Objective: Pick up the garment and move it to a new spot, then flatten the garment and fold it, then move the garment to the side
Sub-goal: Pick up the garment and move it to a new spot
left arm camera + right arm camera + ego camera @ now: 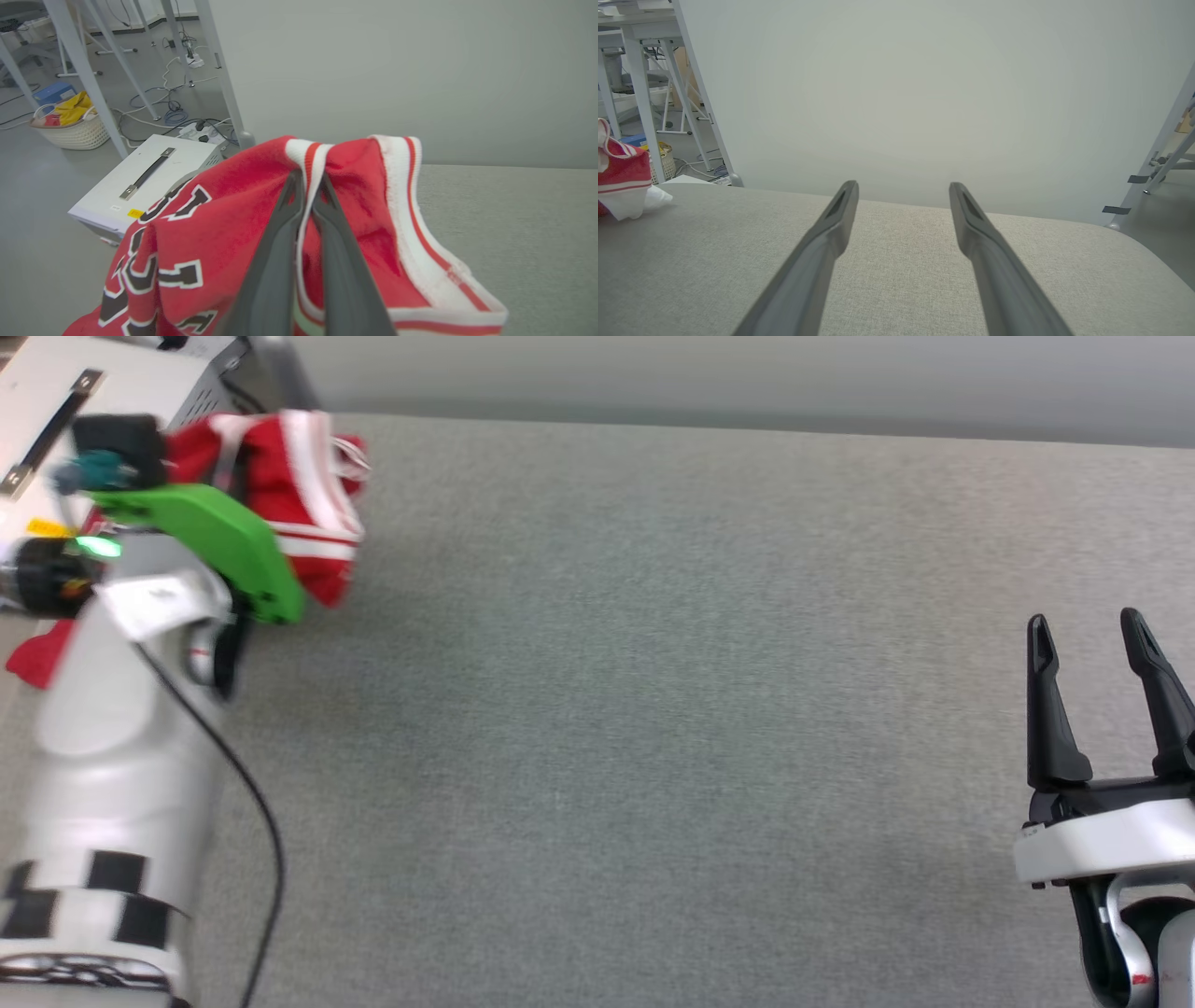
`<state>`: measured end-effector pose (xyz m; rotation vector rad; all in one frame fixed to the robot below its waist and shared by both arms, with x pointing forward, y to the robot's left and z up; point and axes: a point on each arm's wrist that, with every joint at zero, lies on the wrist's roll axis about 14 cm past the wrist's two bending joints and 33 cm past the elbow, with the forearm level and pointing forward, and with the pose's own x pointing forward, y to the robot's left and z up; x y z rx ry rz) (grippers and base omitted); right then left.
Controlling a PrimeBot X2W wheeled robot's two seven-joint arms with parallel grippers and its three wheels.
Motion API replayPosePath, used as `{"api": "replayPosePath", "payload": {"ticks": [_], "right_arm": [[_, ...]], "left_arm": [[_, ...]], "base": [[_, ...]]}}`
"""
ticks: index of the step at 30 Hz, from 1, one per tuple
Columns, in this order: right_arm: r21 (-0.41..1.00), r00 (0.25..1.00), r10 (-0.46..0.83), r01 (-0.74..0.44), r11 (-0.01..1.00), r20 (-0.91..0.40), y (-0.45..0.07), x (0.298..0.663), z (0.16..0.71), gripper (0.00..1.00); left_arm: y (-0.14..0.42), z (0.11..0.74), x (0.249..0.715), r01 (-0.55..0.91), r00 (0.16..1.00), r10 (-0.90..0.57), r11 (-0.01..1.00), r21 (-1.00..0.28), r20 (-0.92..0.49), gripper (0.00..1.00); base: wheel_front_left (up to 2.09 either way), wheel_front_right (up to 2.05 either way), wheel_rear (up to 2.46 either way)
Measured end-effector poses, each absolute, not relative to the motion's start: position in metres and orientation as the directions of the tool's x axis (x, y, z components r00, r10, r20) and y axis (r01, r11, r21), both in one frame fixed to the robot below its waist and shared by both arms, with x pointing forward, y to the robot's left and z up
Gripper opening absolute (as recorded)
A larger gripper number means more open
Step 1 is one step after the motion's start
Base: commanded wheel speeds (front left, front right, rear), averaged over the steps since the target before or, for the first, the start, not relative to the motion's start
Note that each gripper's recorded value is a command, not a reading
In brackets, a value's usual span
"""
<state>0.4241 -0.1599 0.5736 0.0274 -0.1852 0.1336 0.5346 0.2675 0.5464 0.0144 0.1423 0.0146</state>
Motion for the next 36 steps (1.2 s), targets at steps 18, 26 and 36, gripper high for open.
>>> {"api": "replayPosePath", "payload": {"ticks": [18,26,36], "right_arm": [[0.061,0.983,-0.088,0.079,0.995,0.159,-0.233,0.37,0.568,1.0],[0.07,0.989,-0.109,0.103,0.992,0.101,-0.239,0.377,0.545,1.0],[0.054,0.992,-0.075,0.07,0.996,0.101,-0.229,0.389,0.544,1.0]], "left_arm": [[-0.095,0.487,0.405,0.759,0.555,-0.814,0.579,-0.296,-0.171,0.0],[-0.103,0.415,0.361,0.736,0.436,-0.834,0.547,-0.399,-0.338,0.0],[-0.091,0.4,0.35,0.705,0.478,-0.811,0.584,-0.403,-0.339,1.0]], "base": [[0.0,0.0,0.0],[0.0,0.0,0.0],[0.0,0.0,0.0]]}}
